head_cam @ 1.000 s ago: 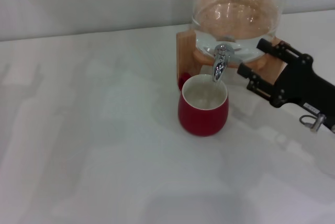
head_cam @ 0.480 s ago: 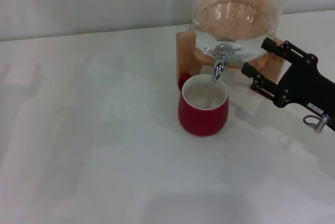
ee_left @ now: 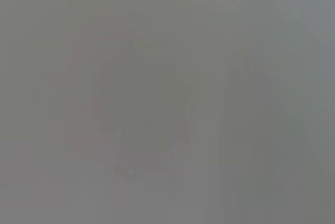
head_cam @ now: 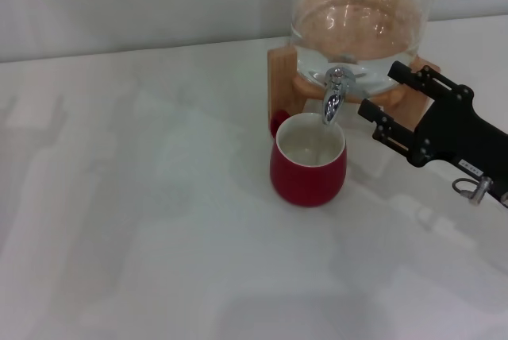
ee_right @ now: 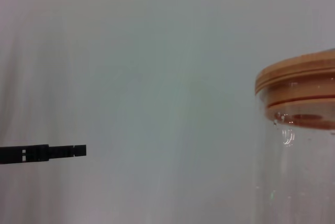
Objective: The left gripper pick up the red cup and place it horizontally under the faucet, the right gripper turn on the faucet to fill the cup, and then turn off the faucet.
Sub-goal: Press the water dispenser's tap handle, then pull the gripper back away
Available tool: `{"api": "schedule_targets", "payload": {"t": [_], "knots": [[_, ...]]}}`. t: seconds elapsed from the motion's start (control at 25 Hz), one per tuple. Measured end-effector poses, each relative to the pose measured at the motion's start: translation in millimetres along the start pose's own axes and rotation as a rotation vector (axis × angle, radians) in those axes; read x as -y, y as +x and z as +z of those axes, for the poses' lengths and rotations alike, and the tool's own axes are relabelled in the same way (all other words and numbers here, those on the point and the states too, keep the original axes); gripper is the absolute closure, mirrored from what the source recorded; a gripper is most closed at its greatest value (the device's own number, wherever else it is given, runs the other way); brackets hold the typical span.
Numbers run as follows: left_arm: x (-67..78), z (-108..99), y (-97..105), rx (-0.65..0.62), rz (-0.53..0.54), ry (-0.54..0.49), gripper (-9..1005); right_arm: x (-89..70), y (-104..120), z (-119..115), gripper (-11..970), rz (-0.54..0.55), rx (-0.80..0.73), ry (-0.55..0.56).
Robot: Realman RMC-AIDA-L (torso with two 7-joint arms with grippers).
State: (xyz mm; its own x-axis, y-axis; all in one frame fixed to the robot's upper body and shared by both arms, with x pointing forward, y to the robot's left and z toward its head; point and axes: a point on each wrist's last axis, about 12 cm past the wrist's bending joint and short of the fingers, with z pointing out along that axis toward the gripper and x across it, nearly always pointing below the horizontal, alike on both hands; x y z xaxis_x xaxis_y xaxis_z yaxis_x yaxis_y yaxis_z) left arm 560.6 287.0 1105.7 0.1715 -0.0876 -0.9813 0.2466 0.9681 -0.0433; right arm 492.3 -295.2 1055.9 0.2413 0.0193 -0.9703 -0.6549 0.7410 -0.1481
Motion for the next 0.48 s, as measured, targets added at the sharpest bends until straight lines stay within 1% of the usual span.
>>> {"api": "schedule_targets", "payload": {"t": [0.48], "knots": [[0.6,2.1,-0.1,0.0,0.001,0.004,196,0.0,0.3,8.8,285,-0.002,-0.004,-0.02]]}}
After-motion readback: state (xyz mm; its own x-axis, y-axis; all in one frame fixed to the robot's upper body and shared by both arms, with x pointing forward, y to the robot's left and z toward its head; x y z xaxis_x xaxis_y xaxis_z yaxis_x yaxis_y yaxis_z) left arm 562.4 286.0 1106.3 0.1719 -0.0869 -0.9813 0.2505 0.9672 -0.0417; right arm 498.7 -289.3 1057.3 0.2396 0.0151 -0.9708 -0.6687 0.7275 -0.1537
